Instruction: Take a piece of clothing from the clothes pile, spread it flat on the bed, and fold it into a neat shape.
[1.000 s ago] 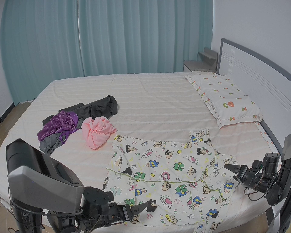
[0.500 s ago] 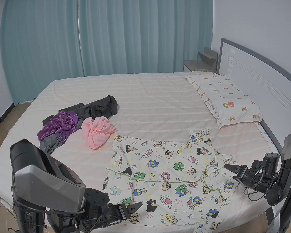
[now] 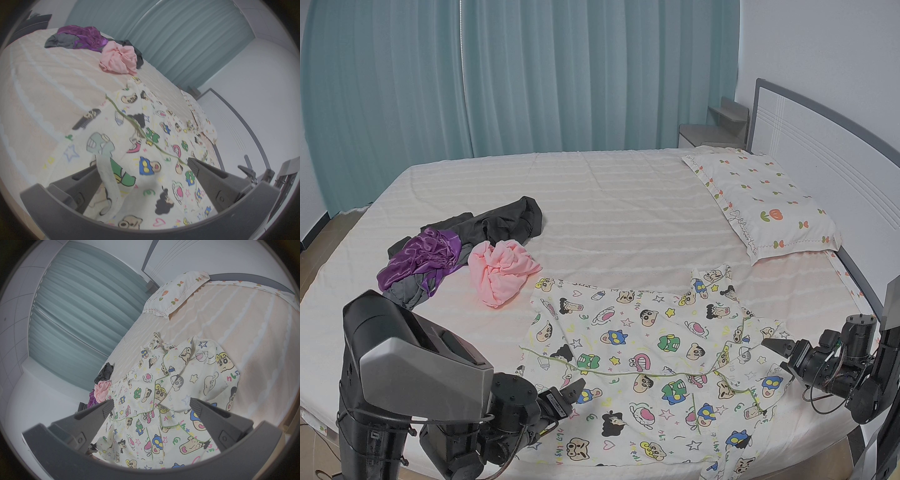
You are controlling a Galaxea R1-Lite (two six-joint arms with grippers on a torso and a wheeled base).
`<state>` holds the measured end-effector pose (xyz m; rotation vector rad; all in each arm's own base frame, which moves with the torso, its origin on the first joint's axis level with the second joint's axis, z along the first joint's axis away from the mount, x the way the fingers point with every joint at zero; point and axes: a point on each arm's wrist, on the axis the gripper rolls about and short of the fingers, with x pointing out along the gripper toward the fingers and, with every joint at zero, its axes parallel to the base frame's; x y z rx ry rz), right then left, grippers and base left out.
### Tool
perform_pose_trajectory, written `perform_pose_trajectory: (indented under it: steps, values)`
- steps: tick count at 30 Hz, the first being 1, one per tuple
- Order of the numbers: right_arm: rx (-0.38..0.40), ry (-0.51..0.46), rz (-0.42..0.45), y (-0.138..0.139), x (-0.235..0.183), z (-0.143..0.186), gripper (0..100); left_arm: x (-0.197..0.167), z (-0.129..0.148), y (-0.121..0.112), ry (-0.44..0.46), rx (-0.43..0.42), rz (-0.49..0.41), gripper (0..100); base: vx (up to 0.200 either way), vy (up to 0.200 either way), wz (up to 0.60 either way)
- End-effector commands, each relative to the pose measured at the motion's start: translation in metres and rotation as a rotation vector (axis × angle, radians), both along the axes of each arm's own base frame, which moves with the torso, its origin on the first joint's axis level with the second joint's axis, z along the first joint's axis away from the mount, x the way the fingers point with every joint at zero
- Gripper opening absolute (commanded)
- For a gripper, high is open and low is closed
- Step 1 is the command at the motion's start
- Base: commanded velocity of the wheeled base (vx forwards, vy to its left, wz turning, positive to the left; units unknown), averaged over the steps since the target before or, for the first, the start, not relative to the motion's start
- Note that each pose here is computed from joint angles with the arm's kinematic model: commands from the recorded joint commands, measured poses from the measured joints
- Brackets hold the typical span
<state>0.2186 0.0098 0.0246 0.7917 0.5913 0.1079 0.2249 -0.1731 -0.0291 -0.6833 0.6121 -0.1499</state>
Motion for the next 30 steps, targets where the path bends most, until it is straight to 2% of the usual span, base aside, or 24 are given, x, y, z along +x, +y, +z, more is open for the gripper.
perform_pose_trajectory:
  steps: [1,2,3,8,13,14,19,22,26,28,30]
  values:
    - [0.0,-0.003,0.001,0.0,-0.003,0.001,100,0.013,0.003,0.01,-0.048,0.032,0.056,100,0.0,0.0,0.0]
    - [0.0,-0.003,0.001,0.0,-0.003,0.001,100,0.024,0.011,0.019,-0.102,0.068,0.075,100,0.0,0.0,0.0]
    - [0.0,-0.003,0.001,0.0,-0.003,0.001,100,0.028,0.014,0.021,-0.118,0.071,0.081,100,0.0,0.0,0.0]
    - [-0.001,-0.008,0.002,0.0,-0.004,0.002,100,0.037,0.026,0.022,-0.168,0.044,0.071,100,0.0,0.0,0.0]
    - [-0.001,-0.009,0.002,0.0,-0.004,0.002,100,0.042,0.028,0.024,-0.182,0.044,0.068,100,0.0,0.0,0.0]
    - [0.001,-0.015,0.001,0.0,-0.004,0.003,100,0.047,0.026,0.03,-0.188,0.071,0.069,100,0.0,0.0,0.0]
    - [0.001,-0.018,0.0,0.0,-0.004,0.004,100,0.052,0.027,0.038,-0.192,0.076,0.101,100,0.0,0.0,0.0]
    - [0.001,-0.018,0.001,0.0,-0.004,0.004,100,0.056,0.038,0.047,-0.226,0.079,0.122,100,0.0,0.0,0.0]
    - [0.001,-0.02,0.001,0.0,-0.004,0.004,100,0.059,0.044,0.05,-0.253,0.091,0.082,100,0.0,0.0,0.0]
    - [0.001,-0.02,0.001,0.0,-0.004,0.004,100,0.059,0.046,0.051,-0.265,0.092,-0.017,100,0.0,0.0,0.0]
    - [0.001,-0.021,0.001,0.0,-0.004,0.005,100,0.062,0.047,0.052,-0.286,0.116,-0.049,100,0.0,0.0,0.0]
